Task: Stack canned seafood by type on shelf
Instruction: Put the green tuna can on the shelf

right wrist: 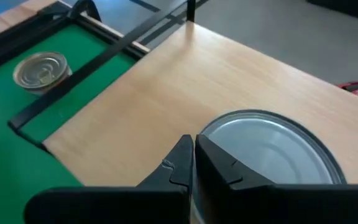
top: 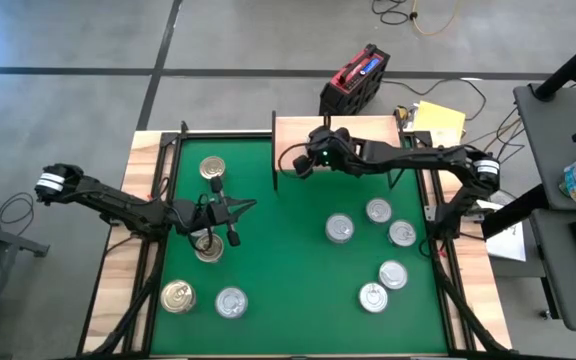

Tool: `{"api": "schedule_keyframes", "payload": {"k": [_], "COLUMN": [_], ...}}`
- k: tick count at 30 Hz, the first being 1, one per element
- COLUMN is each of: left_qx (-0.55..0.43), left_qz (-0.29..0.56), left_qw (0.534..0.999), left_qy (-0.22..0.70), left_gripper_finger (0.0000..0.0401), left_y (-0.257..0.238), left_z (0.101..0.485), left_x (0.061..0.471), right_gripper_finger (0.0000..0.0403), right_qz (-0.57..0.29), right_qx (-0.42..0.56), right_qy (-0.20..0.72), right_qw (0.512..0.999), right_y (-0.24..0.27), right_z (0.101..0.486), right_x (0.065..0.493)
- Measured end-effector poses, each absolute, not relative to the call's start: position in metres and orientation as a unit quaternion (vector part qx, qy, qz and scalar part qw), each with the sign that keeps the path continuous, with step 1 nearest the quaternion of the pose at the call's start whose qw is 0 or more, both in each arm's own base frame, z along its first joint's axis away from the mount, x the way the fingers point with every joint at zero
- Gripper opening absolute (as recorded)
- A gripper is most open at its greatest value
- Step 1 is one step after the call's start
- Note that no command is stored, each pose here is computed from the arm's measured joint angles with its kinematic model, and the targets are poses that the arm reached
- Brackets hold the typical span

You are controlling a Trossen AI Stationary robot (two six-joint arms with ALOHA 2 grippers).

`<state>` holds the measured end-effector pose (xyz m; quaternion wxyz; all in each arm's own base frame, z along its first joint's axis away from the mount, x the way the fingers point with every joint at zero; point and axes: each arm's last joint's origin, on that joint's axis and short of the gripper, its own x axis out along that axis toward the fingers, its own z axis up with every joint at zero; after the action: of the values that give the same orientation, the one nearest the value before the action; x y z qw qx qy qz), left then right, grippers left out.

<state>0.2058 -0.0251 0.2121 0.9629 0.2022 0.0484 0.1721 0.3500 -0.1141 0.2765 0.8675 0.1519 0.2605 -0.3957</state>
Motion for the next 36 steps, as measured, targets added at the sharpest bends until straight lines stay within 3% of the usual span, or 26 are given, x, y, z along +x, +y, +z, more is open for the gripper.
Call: {"api": "schedule_keyframes", "payload": {"k": [22,29,36], "left_qx": [0.193,0.190,0.185], "left_qz": [0.171,0.173,0.175], "left_qw": [0.965,0.966,0.967], "left_qy": [0.049,0.039,0.028], "left_gripper_finger": [0.0000,0.0000,0.0000], "left_y": [-0.025,-0.025,-0.025], "left_z": [0.212,0.214,0.216], "left_x": [0.206,0.206,0.206], "right_gripper_finger": [0.0009,0.0009,0.0009], "right_qz": [-0.410,-0.418,-0.401], "right_qx": [0.147,0.153,0.164], "right_qy": [0.379,0.311,0.326], "right_qw": [0.817,0.840,0.840], "right_y": [-0.099,-0.100,-0.106], "right_z": [0.296,0.316,0.299], "right_x": [0.297,0.293,0.309]}}
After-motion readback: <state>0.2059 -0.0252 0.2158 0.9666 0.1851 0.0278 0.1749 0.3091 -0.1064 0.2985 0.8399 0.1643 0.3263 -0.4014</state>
